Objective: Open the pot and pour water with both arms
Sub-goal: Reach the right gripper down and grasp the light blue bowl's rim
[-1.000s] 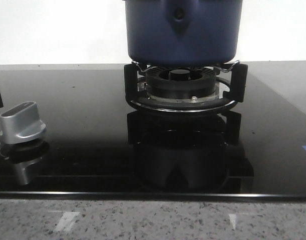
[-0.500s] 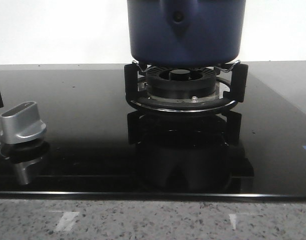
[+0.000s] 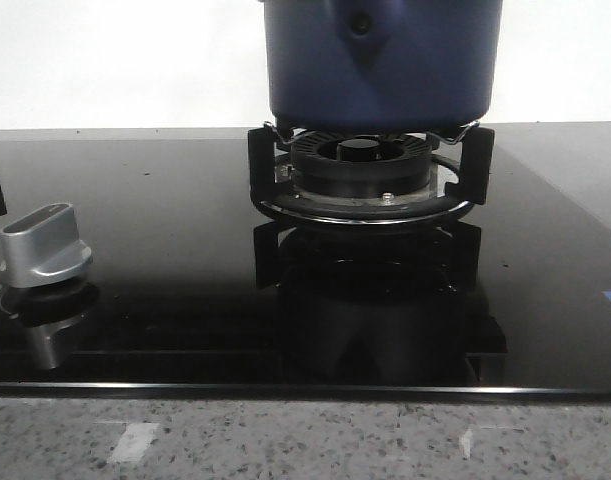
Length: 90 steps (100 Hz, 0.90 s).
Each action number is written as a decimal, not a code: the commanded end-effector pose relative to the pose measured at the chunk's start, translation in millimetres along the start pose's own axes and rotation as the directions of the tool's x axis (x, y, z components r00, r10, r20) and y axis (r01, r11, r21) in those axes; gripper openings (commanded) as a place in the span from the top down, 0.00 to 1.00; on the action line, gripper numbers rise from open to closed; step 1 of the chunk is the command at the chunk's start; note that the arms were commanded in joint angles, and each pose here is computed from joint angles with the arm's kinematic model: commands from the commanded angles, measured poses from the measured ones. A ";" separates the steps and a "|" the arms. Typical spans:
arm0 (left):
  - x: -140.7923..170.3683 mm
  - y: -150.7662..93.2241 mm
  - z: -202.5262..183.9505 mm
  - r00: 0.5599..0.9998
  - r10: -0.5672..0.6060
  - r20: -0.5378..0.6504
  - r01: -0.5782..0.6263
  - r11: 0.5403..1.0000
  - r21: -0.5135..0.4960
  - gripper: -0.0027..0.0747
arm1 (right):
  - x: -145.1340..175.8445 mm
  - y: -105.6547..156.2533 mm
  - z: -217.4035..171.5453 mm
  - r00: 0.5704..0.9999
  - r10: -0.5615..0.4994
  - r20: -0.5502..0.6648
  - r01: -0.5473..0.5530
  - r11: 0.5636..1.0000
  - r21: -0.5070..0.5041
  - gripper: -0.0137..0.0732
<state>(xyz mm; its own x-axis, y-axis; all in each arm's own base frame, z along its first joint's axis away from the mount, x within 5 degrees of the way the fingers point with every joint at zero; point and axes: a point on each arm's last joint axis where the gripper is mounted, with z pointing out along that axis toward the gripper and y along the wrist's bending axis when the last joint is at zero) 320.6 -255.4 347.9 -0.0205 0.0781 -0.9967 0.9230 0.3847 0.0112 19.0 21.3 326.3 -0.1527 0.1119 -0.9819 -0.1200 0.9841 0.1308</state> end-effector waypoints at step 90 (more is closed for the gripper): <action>-75.6 -35.1 -158.6 0.997 -0.005 0.083 0.015 0.992 -0.122 0.53 | -60.7 -6.0 32.7 0.962 0.271 0.044 -0.272 0.962 0.021 0.37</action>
<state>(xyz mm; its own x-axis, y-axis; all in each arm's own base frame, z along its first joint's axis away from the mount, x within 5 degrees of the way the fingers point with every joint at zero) 250.0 -144.1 417.8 -0.0117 0.0944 -0.9955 0.8911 0.4526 0.0324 47.7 18.6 353.4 -0.2111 0.3166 -0.9248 -0.0823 0.9370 0.3395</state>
